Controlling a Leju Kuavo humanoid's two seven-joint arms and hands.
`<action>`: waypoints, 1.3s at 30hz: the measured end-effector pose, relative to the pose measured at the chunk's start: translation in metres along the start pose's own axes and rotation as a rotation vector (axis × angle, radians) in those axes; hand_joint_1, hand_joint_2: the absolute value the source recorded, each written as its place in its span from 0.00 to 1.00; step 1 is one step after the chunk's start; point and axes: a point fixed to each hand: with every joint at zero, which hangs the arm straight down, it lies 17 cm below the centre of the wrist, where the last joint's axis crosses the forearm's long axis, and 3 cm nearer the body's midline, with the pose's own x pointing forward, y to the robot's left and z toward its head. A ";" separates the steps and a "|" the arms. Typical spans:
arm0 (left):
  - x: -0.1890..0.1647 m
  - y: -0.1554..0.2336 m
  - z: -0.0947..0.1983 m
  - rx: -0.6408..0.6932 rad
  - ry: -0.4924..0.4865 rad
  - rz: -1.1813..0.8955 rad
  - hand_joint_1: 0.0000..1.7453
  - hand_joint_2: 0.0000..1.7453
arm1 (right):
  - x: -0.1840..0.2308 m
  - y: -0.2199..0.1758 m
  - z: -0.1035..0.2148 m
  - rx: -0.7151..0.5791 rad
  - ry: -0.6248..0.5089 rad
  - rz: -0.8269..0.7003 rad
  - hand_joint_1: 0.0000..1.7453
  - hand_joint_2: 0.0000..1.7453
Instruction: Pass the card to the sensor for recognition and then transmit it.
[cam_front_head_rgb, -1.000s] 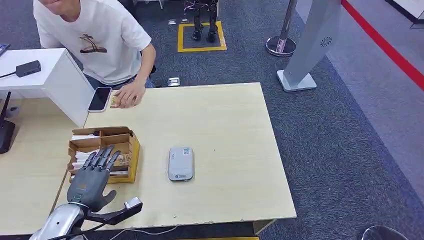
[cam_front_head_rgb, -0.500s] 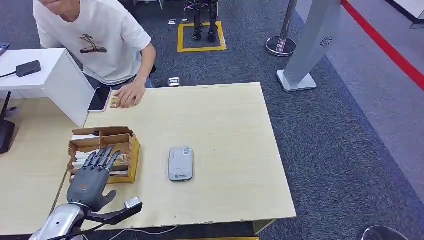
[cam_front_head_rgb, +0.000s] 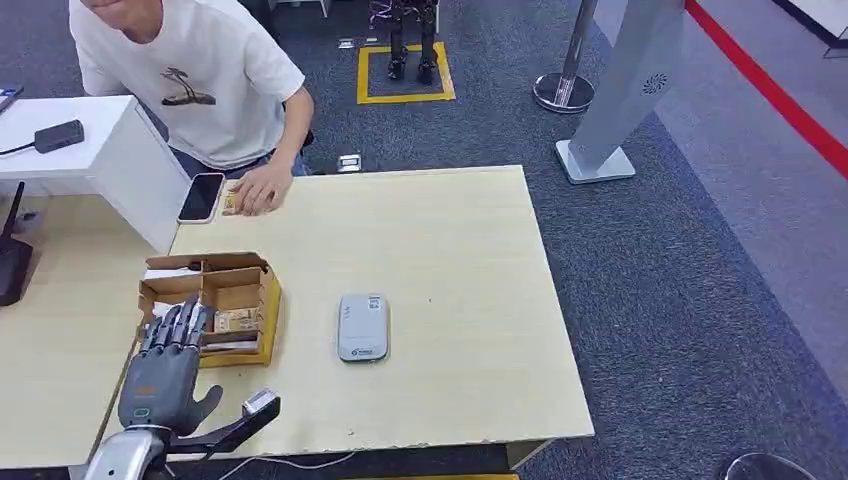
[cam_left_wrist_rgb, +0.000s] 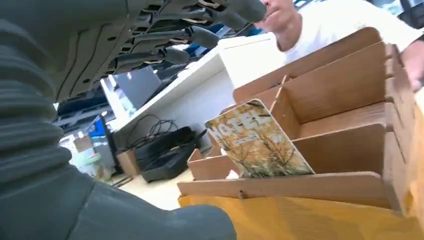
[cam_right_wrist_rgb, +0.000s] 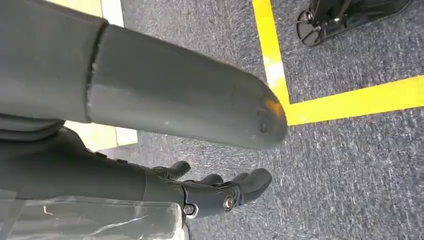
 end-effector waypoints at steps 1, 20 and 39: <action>-0.001 0.000 0.000 0.000 0.005 0.003 0.00 1.00 | 0.000 0.000 0.000 0.000 0.000 0.000 0.00 0.00; 0.000 0.020 -0.011 0.061 0.059 0.064 0.00 1.00 | 0.000 0.000 0.000 -0.002 -0.002 0.016 0.00 0.00; -0.010 0.020 -0.038 0.043 0.078 0.071 0.00 1.00 | 0.003 0.000 0.000 -0.001 -0.020 0.049 0.00 0.00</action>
